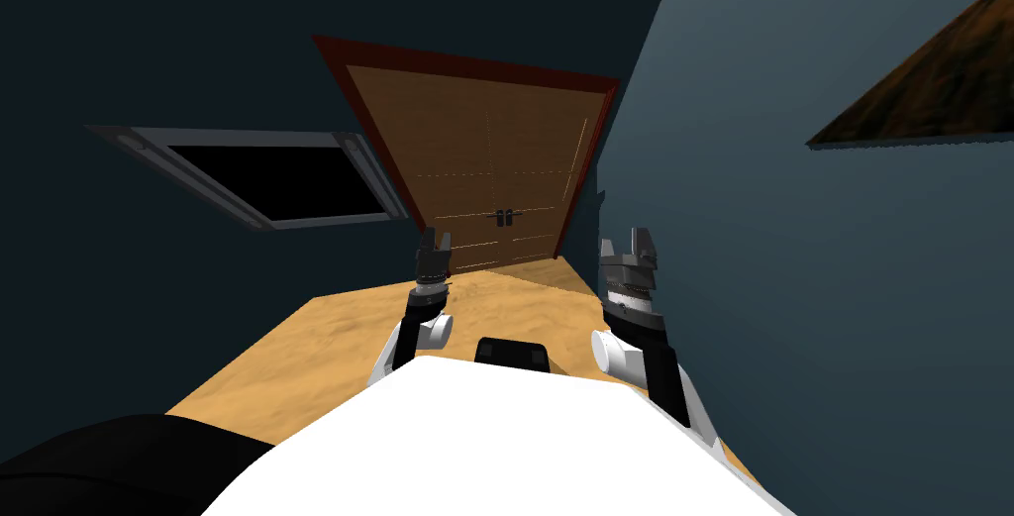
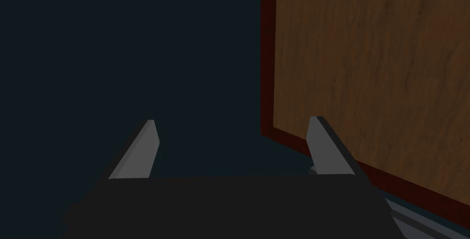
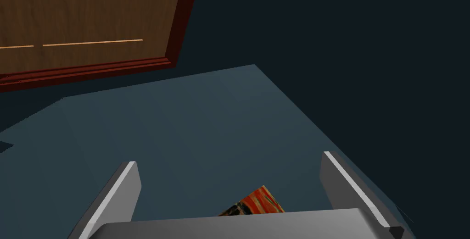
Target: Pull the door open
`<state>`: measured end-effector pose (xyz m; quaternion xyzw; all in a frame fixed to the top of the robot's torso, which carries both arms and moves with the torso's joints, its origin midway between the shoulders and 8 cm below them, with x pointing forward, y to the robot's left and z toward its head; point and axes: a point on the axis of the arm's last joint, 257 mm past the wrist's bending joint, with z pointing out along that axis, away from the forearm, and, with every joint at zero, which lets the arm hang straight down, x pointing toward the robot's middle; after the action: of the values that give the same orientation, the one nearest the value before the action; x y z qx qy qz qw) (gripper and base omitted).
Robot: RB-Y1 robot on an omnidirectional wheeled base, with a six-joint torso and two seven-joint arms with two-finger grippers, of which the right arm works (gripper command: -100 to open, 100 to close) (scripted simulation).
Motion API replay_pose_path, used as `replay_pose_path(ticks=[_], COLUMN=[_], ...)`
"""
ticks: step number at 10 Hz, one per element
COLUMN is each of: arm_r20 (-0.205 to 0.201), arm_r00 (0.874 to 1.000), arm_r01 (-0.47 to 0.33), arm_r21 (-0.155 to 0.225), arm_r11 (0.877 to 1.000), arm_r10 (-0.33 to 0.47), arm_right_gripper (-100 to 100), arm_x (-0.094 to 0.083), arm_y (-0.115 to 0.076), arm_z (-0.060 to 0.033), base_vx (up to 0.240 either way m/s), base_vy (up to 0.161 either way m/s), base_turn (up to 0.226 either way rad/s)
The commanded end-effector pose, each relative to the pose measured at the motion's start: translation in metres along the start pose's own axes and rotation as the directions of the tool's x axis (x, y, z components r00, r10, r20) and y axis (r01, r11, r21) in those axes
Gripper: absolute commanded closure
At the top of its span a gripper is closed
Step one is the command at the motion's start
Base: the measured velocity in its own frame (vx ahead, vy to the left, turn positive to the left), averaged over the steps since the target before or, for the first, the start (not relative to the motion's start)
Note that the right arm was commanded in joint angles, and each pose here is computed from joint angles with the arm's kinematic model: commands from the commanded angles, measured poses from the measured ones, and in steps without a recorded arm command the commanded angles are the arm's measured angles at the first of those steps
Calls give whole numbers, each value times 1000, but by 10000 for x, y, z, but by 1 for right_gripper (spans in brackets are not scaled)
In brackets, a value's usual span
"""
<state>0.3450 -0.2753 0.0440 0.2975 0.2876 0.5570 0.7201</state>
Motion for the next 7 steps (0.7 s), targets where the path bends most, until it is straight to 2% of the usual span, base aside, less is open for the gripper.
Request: replay_pose_path(ticks=[1, 7], arm_r20=[-17, -62], arm_r00=[1000, 998], arm_r01=[-4, -16], arm_r21=[23, 101], arm_r11=[1000, 995], arm_r10=[5, 22], arm_right_gripper=[-100, -100], arm_x=[35, 117], arm_y=[-144, -615], arm_z=[-11, -61], base_vx=[89, 143], base_vy=[32, 23], base_turn=[89, 74])
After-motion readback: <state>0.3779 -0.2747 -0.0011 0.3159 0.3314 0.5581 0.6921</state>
